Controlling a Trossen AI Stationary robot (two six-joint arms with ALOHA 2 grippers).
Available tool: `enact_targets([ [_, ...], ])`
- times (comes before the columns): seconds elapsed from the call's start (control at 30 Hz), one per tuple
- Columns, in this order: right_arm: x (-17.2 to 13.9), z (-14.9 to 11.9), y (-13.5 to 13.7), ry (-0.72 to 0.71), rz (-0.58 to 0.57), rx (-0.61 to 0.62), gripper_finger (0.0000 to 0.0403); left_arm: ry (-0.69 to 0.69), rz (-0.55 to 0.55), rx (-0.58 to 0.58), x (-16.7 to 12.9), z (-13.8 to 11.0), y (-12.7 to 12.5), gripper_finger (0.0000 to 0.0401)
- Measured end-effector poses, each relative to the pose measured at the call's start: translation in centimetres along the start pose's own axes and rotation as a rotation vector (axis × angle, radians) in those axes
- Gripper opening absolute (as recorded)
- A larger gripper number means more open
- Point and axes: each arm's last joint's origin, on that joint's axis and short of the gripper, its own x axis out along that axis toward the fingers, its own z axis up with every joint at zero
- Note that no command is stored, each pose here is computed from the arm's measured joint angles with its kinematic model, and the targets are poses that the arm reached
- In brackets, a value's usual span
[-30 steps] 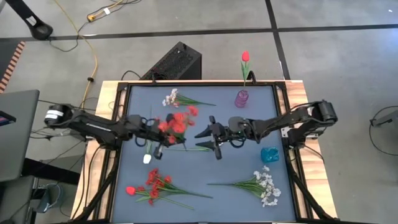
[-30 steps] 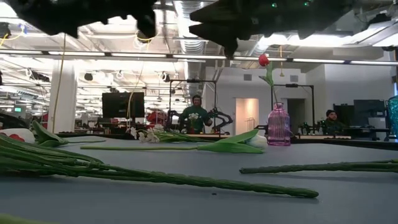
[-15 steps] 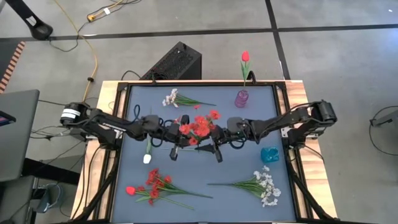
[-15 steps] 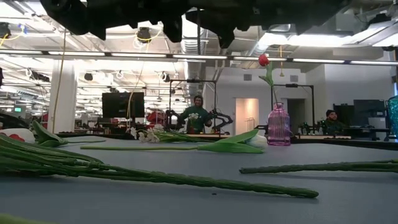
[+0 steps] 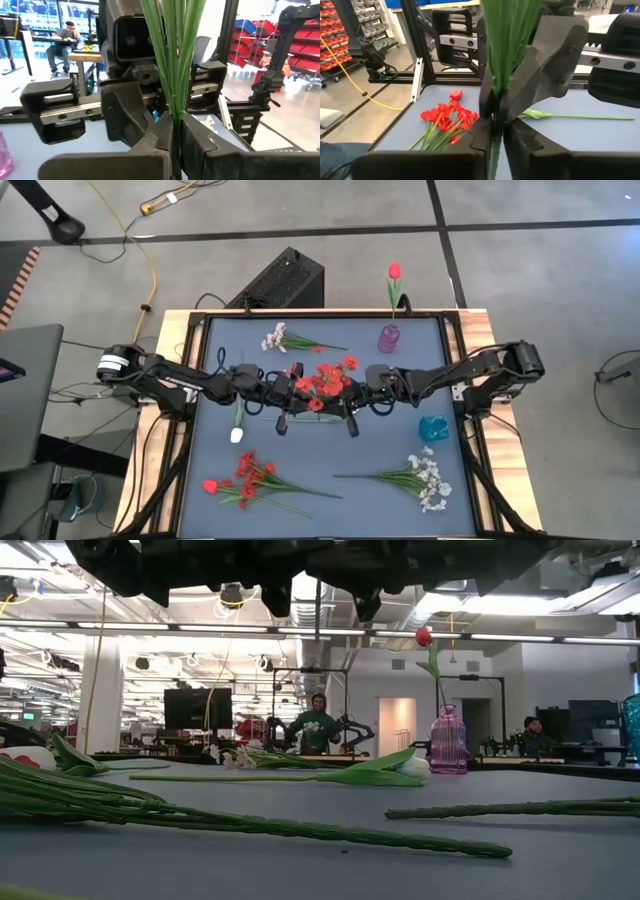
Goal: Sort flowers into vase by color
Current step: Put the top red flower into the purple vase
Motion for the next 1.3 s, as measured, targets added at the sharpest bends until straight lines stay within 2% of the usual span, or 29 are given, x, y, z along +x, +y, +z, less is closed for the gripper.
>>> enact_targets([
  [0.07,-0.2,0.0,-0.1,0.015,-0.007,0.001,0.004,-0.002,0.014,0.0,0.0,0.0,0.0,0.0016],
  [0.23,-1.5,0.9,0.2,0.049,-0.05,-0.05,0.0037,0.042,0.056,0.014,-0.3,0.0,0.1,0.0054],
  [0.37,-4.2,2.4,1.2,0.09,-0.189,-0.121,0.0037,0.14,0.097,0.052,-1.7,0.9,-0.1,0.0092],
  [0.53,-8.9,1.7,0.5,0.067,-0.398,-0.127,0.0037,0.259,0.178,0.12,-4.5,2.6,-0.5,0.0121],
  [0.63,-12.4,0.8,-0.8,-0.01,-0.53,-0.081,0.0037,0.293,0.263,0.121,-5.8,2.4,-0.5,0.0125],
  [0.77,-16.3,-1.5,-1.9,-0.102,-0.639,-0.024,0.0037,0.283,0.348,0.112,-7.0,1.4,-0.4,0.0125],
  [0.9,-19.2,-3.3,-3.1,-0.179,-0.88,0.009,0.0037,0.253,0.373,0.091,-7.6,0.2,-0.3,0.0125],
  [0.97,-19.9,-4.2,-3.7,-0.199,-0.96,-0.001,0.0037,0.236,0.372,0.091,-7.7,0.0,-0.3,0.0125],
  [1.13,-20.7,-4.9,-5.4,-0.277,-1.07,-0.008,0.0037,0.204,0.371,0.089,-7.8,-0.1,-0.3,0.0126],
  [1.2,-20.9,-5.3,-6.2,-0.263,-1.121,0.006,0.0037,0.203,0.367,0.083,-7.8,-0.1,-0.3,0.0126],
  [1.3,-21.1,-5.4,-7.4,-0.283,-1.15,0.021,0.0037,0.202,0.365,0.073,-7.8,-0.1,-0.4,0.0126],
])
